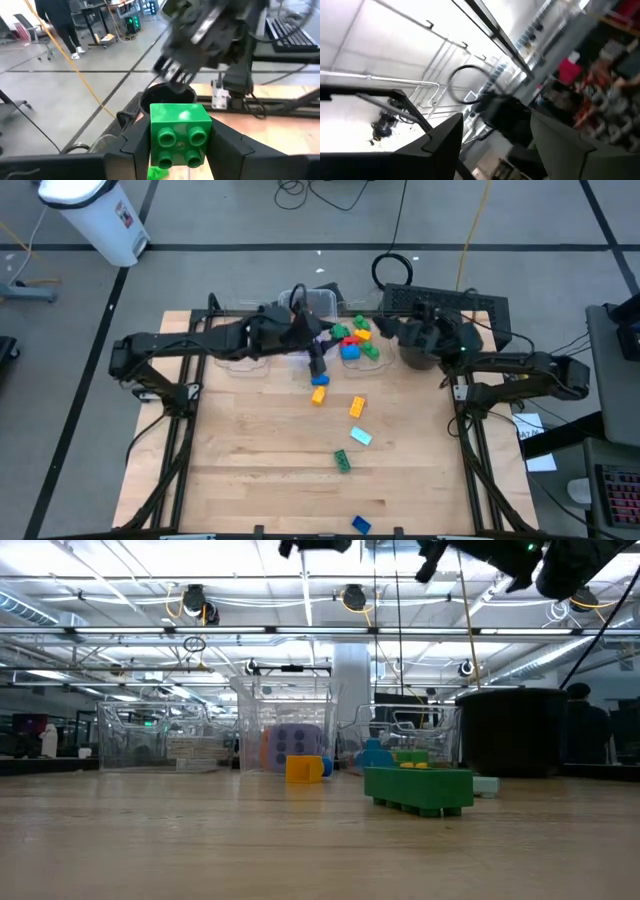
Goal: Pick & Place Toys
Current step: Put the top dark green game piece into the right transparent bin
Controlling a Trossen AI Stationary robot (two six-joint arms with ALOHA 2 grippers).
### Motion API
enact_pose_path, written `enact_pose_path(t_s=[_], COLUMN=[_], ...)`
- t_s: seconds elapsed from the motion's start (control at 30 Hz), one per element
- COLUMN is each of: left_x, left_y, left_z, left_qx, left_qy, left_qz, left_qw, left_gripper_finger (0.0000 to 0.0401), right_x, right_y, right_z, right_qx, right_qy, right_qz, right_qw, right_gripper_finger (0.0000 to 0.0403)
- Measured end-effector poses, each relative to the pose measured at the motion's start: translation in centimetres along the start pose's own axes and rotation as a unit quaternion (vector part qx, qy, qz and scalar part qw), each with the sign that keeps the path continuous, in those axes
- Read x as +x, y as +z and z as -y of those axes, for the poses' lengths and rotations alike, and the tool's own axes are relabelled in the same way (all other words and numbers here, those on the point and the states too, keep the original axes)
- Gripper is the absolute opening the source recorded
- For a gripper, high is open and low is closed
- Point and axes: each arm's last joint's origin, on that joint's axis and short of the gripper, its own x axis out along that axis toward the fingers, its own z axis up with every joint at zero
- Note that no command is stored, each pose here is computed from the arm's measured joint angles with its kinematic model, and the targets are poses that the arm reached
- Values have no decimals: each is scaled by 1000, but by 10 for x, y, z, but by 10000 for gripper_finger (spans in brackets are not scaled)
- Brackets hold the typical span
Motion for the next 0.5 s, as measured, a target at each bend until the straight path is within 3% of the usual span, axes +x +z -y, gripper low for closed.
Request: enact_pose_path(t_s=[0.13, 0.27, 0.4, 0.5], left_x=[18, 45, 79, 102], left_y=[-8, -5, -11, -21], left_z=[-16, -29, -38, -48], left_qx=[-11, -16, -10, -19], left_qy=[-11, -38, -58, -73], left_qz=[-17, -44, -104, -154], left_qw=[1000, 998, 993, 985], left_gripper_finger=[141, 147, 166, 158], right_x=[-3, -7, -9, -10], right_y=[4, 2, 0, 1], right_z=[-12, -9, -5, -6], right_qx=[-58, -74, -80, -109], right_qy=[0, -52, -89, -91], right_qz=[0, -27, -41, -35], right_qw=[998, 996, 992, 989], right_gripper_finger=[219, 213, 210, 210])
